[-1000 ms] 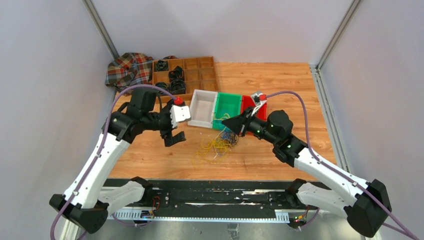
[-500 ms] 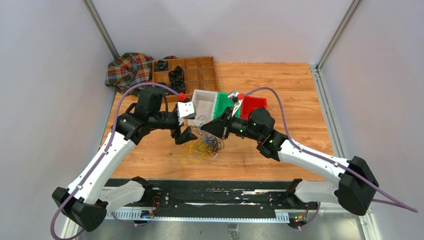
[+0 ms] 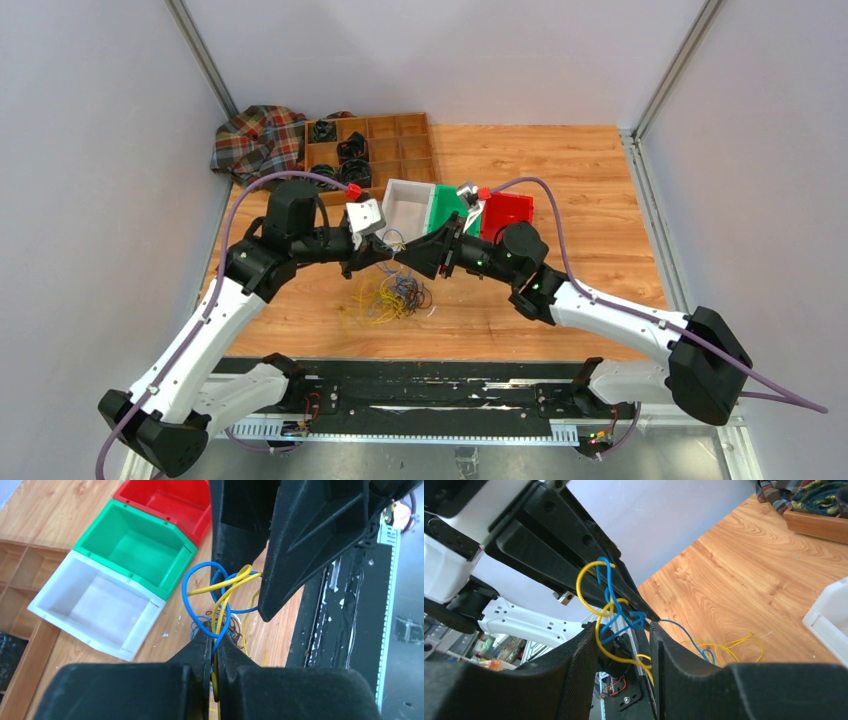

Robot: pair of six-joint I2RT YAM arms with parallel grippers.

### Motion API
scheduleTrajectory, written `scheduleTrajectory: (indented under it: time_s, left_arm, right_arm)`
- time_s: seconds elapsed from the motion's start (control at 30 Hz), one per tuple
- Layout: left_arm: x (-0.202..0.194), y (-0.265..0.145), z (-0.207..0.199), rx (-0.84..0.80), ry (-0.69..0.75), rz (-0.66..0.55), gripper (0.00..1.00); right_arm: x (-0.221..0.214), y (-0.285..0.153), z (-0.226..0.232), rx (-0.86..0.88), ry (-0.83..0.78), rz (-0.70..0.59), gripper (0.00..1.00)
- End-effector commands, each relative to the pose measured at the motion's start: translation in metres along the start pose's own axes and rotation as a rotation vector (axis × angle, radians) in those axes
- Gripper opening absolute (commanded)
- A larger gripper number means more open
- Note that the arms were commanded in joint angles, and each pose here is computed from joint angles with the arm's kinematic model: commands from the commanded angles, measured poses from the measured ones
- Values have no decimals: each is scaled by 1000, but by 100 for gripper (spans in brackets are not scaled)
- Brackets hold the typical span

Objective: Untangle the cables

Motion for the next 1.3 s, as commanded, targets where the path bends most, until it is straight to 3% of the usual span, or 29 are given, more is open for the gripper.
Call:
scheduleTrajectory:
  time_s: [0.0, 0.2, 0.53, 0.67, 0.77, 0.87, 0.97, 1.03, 1.13, 1.27]
  left_arm:
    - [20, -5, -1, 56, -71, -102, 1]
    - [34, -9, -4, 75, -162, -162, 1]
    - [35, -13, -13, 39, -178, -138, 0]
    - [35, -15, -14, 40, -177, -135, 1]
    - [35, -16, -15, 40, -176, -136, 1]
    - [36, -16, -15, 41, -183, -139, 1]
    - [37, -16, -15, 40, -196, -143, 1]
    - [38, -16, -16, 40, -206, -143, 1]
    - [41, -18, -17, 37, -206, -144, 1]
    - [43, -21, -21, 30, -209, -148, 1]
  right_arm:
    - [7, -4, -4, -57, 20, -81, 45]
    - [0, -10, -7, -68, 33, -86, 47]
    - [15, 0, -3, -51, -25, -116, 42]
    - [12, 5, -2, -66, -50, -90, 19]
    - [14, 4, -2, -77, -62, -102, 15]
    - [13, 5, 2, -82, -97, -99, 15]
    - [9, 8, 9, -73, -148, -95, 33]
    - [5, 9, 11, -82, -169, -87, 39]
    - [1, 9, 9, -108, -185, -75, 38]
    - [0, 7, 3, -174, -227, -64, 23]
Point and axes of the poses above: each gripper's point midway between its finger pads, its own y axis out along the fingers, its own z axis along the line the jaws close on, x = y × z, the point moved 2 cm from there along -y, back along the fingers, and after that the axes turned 13 degrees about -y, right-handed, at the moved point
